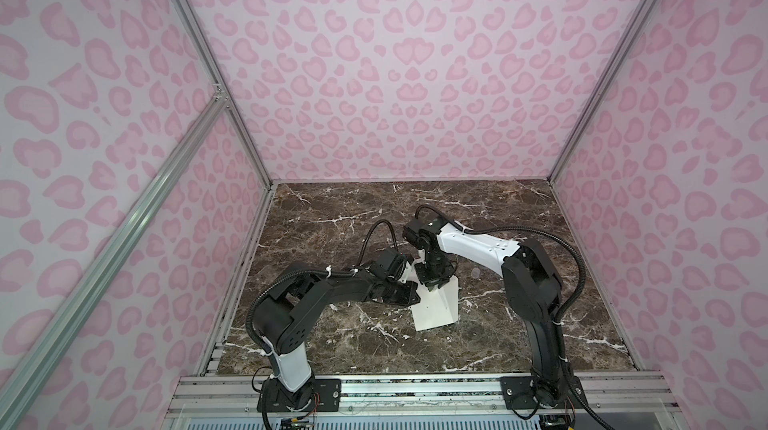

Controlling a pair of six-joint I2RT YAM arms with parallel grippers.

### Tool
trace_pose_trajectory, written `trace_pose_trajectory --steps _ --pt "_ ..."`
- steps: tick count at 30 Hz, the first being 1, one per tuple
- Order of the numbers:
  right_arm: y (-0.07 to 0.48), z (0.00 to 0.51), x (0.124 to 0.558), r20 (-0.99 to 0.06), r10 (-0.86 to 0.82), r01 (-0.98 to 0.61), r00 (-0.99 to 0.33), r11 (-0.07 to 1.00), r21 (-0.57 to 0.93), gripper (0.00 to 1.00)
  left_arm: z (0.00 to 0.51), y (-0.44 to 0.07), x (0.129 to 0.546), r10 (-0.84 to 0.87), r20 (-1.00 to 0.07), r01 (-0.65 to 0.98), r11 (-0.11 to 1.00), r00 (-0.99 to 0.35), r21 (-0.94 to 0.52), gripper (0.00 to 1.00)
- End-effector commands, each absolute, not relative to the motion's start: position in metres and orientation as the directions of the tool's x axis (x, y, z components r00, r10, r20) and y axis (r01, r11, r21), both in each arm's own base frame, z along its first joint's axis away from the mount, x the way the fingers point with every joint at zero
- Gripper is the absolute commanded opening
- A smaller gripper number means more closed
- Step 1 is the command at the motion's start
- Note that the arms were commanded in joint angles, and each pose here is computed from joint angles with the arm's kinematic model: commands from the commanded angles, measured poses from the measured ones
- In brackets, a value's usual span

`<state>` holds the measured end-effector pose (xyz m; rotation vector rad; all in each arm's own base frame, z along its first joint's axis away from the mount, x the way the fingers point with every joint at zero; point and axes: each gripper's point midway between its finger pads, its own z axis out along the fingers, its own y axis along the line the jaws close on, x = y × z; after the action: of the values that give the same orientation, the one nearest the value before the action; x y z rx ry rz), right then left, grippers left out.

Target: Place the letter into the envelope and seal it

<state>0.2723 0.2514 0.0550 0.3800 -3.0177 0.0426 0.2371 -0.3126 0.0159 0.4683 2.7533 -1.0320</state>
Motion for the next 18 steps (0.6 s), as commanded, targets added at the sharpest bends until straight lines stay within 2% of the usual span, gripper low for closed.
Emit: trace_pose_trajectory --steps 1,7,12,18 --pt "0.247 0.066 0.273 0.092 -0.248 -0.25 -0.964 0.968 -0.009 0.0 -0.002 -0.294 0.23 0.243 -0.201 0.314 0.775 -0.949 -0.548 0.04" --pt "0.242 0.088 0.275 0.035 -0.224 -0.221 -0.974 0.973 0.064 0.0 0.004 -0.292 0.232 0.234 -0.203 0.309 0.783 -0.951 -0.54 0.04" --pt "0.244 0.116 0.277 -0.075 -0.211 -0.221 -0.975 0.959 0.176 0.0 0.031 -0.302 0.24 0.224 -0.25 0.331 0.75 -0.942 -0.573 0.04" --pt "0.242 0.147 0.282 -0.255 -0.168 -0.241 -0.952 0.926 0.289 0.0 0.091 -0.316 0.258 0.19 -0.372 0.39 0.702 -0.909 -0.595 0.18"
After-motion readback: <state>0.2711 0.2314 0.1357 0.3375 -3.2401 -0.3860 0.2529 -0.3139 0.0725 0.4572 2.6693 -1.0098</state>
